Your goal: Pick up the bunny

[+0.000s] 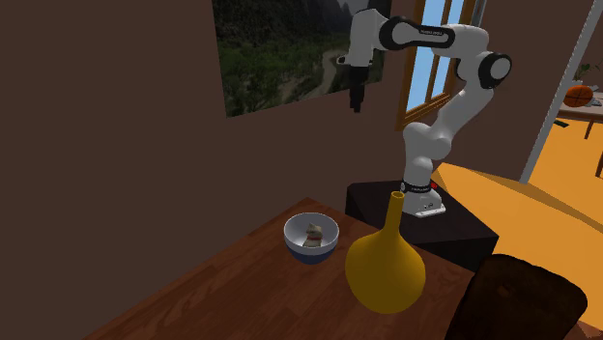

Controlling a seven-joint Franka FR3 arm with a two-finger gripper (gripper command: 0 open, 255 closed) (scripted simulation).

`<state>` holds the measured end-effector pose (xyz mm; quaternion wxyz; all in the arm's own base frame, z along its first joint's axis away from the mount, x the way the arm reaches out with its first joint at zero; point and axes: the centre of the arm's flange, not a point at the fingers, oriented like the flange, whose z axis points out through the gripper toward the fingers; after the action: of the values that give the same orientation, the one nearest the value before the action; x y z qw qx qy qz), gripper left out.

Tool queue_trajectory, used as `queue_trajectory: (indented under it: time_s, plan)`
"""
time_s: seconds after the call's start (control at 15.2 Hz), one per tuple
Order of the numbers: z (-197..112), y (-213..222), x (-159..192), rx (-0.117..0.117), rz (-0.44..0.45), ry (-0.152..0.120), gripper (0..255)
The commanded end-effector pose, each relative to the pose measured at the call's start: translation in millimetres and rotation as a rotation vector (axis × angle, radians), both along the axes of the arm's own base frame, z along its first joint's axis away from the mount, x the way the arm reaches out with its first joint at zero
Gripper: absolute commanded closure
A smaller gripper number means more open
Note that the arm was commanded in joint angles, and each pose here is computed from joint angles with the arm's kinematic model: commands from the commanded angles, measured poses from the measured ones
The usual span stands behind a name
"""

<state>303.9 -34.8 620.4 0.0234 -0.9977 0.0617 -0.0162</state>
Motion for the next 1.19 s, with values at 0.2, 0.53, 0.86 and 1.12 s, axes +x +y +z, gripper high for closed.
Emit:
queue_trajectory:
  time_s: [0.2,0.53,0.86,1.12]
  plan:
    - [-17,27,22,-0.005,0.042,-0.015,0]
    - [-46,74,55,-0.012,0.111,-0.041,0]
    - [-73,123,87,-0.02,0.181,-0.067,0]
    - [-95,164,110,-0.026,0.236,-0.087,0]
